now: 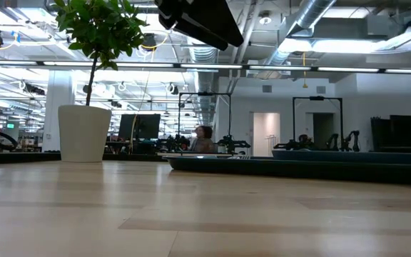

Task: Pick and place plate/cup/fork/spoon on tray
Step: Put the blue cup on the black tray above the blue plate

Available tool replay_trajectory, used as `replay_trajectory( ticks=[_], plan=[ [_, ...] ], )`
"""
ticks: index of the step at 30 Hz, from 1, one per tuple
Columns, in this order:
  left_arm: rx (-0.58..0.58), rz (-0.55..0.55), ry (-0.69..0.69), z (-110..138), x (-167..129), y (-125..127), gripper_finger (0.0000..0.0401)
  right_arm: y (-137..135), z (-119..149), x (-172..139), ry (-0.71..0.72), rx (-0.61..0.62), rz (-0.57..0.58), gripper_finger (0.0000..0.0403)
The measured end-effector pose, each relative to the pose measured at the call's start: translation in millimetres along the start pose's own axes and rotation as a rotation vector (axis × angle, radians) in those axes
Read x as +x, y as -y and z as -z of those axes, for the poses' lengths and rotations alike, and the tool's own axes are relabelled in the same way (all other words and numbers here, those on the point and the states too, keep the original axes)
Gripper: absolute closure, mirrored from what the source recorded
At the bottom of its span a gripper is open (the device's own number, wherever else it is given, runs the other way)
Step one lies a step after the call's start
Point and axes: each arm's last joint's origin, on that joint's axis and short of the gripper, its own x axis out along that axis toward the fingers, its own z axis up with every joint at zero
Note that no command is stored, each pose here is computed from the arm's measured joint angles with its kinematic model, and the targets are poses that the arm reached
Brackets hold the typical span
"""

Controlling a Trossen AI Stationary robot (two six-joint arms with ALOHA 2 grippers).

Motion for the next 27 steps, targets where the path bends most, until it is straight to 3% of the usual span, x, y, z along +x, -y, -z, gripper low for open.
replay_trajectory(
  ticks=[15, 22, 27],
  plan=[
    [-0.011, 0.003, 0.0, 0.0, 0.0, 0.1, 0.0147, -19.1, 18.5, 31.3, -0.078, -0.102, 0.108, 0.021],
    [-0.015, 0.002, 0.0, 0.0, 0.0, 0.1, 0.0147, -17.0, 17.2, 25.5, -0.072, -0.096, 0.081, 0.0213],
    [-0.015, 0.001, 0.0, 0.0, 0.1, -0.1, 0.0147, -18.9, 14.6, 17.4, -0.036, -0.079, -0.007, 0.0218]
  ],
)
